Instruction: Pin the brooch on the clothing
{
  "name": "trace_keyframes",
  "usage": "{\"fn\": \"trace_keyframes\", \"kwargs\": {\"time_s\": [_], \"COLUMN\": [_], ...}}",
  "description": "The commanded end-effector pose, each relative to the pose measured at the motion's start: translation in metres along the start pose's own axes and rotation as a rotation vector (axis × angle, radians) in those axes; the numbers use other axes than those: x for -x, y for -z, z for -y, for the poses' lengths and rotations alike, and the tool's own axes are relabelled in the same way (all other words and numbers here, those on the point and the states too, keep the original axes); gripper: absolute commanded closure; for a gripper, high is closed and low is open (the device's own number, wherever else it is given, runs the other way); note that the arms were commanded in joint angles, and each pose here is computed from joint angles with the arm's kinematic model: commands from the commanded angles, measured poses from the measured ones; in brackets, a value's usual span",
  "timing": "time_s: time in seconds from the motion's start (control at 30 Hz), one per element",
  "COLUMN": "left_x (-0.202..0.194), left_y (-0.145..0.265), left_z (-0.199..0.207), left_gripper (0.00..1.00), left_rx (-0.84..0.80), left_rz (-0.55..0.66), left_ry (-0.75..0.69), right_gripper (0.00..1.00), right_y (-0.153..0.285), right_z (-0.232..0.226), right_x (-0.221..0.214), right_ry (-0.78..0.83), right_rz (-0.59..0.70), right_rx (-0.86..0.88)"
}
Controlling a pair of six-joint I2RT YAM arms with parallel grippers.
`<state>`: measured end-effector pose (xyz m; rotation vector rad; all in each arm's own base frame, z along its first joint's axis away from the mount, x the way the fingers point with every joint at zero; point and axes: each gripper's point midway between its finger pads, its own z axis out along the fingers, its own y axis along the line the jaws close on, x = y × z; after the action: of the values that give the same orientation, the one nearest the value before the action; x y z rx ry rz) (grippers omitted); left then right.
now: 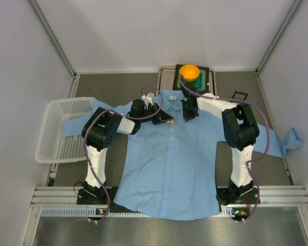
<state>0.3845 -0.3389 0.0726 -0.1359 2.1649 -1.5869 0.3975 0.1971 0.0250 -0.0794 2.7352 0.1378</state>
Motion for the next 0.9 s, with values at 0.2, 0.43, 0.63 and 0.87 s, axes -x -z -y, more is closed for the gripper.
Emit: {"fn": "trace_keyframes", "kwargs": {"time_s": [0.2, 0.43, 0.63, 0.87], "left_x": [0.010, 0.013, 0.011, 0.013], "left_y": [0.002, 0.000, 0.001, 0.005], "left_z": [0.017, 0.016, 0.015, 0.013], "left_gripper": [1.00, 1.00, 1.00, 1.00], "left_rx": [-0.055, -0.049, -0.042, -0.038], "left_rz": [0.032, 0.034, 0.031, 0.036], "left_ry": [-0.053, -0.061, -0.063, -0.066], "right_gripper": [0.59, 0.52, 0.56, 0.57], "right_y": [0.044, 0.031, 0.009, -0.021], "right_z": [-0.019, -0.016, -0.016, -0.006], "right_x": [0.033, 0.028, 0.012, -0.023], "right_ry": [0.012, 0.000, 0.019, 0.017], "right_rz": [0.093, 0.068, 0.012, -0.099], "right_rx": [0.067, 0.002, -0.045, -0.086]}}
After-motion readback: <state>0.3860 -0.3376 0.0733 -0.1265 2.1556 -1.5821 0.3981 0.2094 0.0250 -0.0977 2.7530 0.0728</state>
